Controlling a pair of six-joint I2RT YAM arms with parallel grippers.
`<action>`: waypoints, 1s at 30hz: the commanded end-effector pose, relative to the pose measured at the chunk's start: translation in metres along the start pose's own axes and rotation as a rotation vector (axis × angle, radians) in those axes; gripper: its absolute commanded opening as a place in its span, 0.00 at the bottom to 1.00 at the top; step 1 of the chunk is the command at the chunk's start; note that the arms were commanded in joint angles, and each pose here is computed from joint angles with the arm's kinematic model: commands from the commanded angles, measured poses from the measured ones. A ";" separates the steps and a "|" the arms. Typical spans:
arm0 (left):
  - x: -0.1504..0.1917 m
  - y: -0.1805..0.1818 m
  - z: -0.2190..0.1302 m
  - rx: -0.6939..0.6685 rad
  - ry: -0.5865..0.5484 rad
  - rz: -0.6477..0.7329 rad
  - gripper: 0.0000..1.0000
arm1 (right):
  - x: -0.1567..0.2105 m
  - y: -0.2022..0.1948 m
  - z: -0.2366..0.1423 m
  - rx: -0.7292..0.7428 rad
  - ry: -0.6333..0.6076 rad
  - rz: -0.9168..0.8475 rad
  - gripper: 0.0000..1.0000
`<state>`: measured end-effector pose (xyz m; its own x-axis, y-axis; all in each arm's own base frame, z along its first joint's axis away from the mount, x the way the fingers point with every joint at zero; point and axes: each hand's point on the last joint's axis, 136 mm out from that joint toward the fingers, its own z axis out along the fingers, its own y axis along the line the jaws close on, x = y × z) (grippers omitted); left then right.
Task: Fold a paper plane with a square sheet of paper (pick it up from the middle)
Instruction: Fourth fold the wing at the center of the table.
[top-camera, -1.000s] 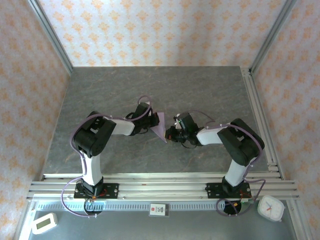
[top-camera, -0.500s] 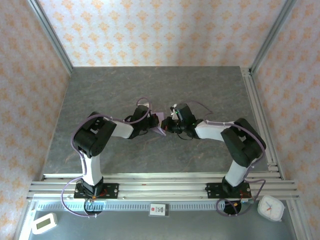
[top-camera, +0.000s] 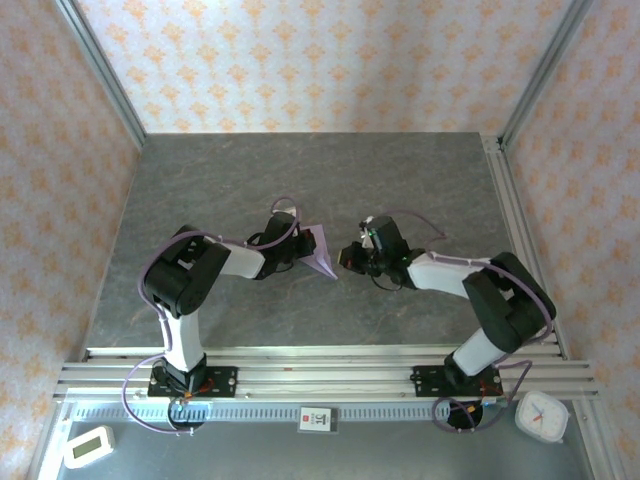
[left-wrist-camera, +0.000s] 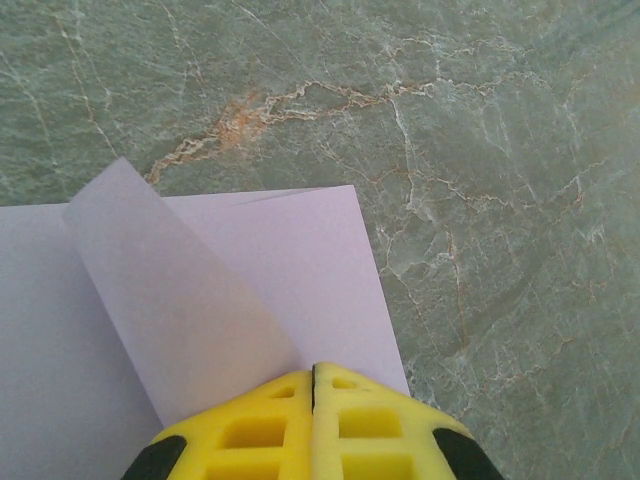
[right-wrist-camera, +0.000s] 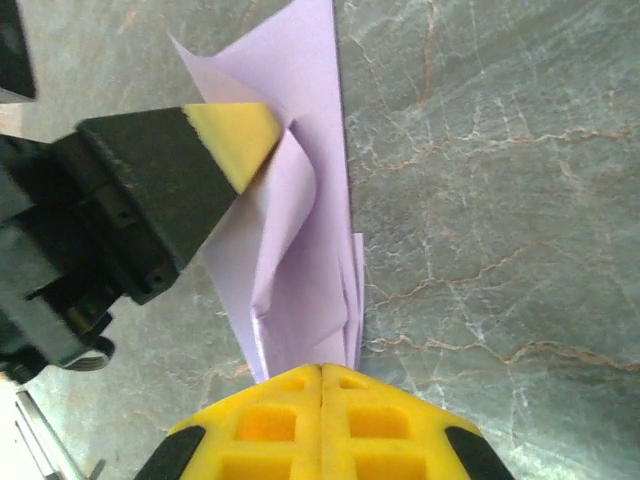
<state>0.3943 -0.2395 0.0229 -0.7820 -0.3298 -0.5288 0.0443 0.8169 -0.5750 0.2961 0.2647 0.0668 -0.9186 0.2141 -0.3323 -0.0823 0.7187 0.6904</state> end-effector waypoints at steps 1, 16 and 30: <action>0.023 0.022 -0.004 -0.075 0.065 -0.018 0.00 | -0.003 0.015 -0.002 -0.028 -0.018 -0.030 0.00; 0.022 0.024 -0.005 -0.086 0.064 -0.014 0.00 | 0.008 0.037 0.066 -0.012 0.076 -0.087 0.00; 0.018 0.017 -0.008 -0.050 0.038 -0.046 0.00 | 0.053 -0.044 0.064 0.099 0.141 0.084 0.00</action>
<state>0.3902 -0.2327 0.0228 -0.7761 -0.3545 -0.5215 0.0203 0.8125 -0.5825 0.3019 0.3184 0.0223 -0.9410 0.1620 -0.2973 -0.1107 0.6826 0.7223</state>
